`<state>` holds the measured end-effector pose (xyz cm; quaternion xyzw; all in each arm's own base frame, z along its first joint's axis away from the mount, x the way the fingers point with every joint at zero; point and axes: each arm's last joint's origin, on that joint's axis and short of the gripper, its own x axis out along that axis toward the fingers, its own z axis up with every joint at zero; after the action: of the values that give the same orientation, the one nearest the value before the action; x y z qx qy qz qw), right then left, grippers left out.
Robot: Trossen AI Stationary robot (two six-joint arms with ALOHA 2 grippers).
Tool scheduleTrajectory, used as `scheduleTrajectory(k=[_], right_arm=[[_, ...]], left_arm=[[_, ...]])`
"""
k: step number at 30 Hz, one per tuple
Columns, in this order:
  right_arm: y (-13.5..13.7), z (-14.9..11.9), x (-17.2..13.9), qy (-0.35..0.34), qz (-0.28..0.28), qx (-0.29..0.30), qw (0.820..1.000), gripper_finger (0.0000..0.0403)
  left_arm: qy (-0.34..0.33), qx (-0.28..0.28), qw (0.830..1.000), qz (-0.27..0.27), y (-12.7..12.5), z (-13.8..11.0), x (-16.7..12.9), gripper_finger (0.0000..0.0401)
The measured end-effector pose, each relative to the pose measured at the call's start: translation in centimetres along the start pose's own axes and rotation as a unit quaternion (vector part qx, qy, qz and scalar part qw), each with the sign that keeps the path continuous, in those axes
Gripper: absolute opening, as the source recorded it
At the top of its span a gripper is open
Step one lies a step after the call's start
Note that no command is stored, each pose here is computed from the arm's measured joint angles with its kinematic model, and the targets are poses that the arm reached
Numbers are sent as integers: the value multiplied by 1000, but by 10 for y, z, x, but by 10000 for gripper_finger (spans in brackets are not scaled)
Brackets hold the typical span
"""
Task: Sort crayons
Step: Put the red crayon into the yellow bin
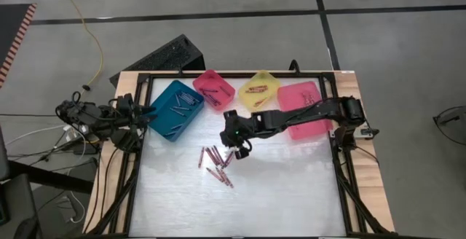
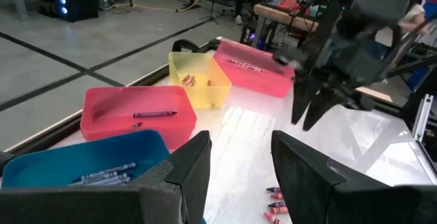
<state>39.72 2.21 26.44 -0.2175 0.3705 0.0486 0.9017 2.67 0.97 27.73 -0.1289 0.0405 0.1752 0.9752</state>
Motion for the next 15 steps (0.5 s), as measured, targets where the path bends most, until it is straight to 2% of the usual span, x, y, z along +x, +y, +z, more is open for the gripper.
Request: scheduleTrajectory(k=[6, 10, 15], right_arm=[[16, -16, 28, 69, 17, -16, 997, 92], [23, -16, 39, 69, 21, -23, 997, 93], [42, -17, 50, 72, 52, -74, 993, 93]], left_arm=[[3, 0, 1000, -8, 0, 0, 0, 145], [5, 1, 1000, -11, -1, 0, 0, 145], [11, 6, 1000, -7, -2, -1, 1, 145]])
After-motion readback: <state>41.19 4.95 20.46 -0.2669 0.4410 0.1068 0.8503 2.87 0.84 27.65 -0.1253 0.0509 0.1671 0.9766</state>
